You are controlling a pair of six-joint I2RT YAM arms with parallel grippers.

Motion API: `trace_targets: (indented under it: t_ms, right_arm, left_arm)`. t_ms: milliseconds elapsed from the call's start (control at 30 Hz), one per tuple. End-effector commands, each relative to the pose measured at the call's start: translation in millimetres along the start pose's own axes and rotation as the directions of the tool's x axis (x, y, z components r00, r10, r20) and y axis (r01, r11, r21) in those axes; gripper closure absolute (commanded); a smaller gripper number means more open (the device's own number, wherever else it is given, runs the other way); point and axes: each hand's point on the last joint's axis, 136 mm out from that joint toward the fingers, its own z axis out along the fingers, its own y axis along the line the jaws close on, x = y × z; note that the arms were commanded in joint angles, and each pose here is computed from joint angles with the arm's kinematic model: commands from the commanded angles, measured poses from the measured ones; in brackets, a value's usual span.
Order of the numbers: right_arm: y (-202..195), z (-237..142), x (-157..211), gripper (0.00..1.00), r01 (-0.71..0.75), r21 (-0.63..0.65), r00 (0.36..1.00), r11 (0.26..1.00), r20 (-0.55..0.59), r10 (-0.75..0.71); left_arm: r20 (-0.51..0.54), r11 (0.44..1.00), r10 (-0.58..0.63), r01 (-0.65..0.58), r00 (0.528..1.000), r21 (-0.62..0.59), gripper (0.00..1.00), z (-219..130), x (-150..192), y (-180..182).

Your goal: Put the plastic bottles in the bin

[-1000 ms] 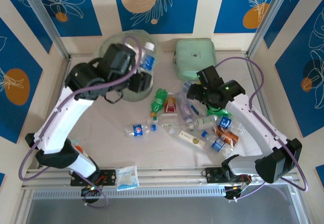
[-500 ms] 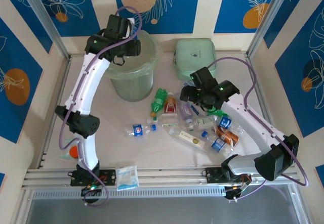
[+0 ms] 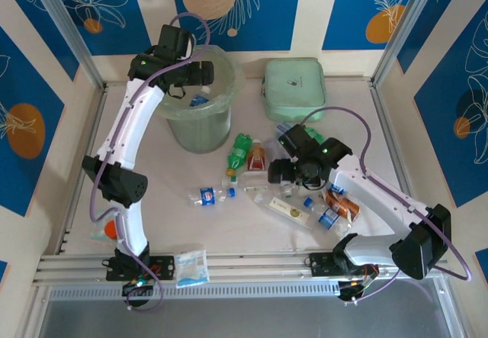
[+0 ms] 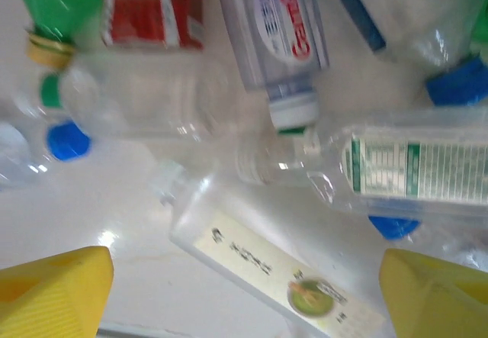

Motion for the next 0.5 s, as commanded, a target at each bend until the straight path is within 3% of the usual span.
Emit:
trace_targets:
  t_ms: [0, 100, 233, 467]
  right_arm:
    - [-14, 12, 41, 0.09, 0.040, 0.051, 0.989, 0.998, -0.142, -0.033]
    - [-21, 28, 60, 0.08, 0.054, 0.087, 0.979, 0.995, -0.198, -0.036]
    - [-21, 42, 70, 0.05, 0.077, 0.106, 0.972, 0.991, -0.231, -0.051]
    - [-21, 64, 80, 0.00, 0.134, 0.149, 0.953, 0.980, -0.290, -0.086]
  left_arm:
    - [0.152, 0.994, -0.052, 0.036, 0.987, 0.107, 0.10, -72, -28, -14]
    - [0.191, 0.975, -0.024, -0.019, 0.981, 0.221, 0.10, -104, -8, -48]
    - [0.193, 0.943, 0.051, -0.111, 0.980, 0.313, 0.07, -131, 51, -83]
    - [0.088, 0.904, 0.011, -0.048, 0.996, 0.424, 0.08, -143, 128, -86]
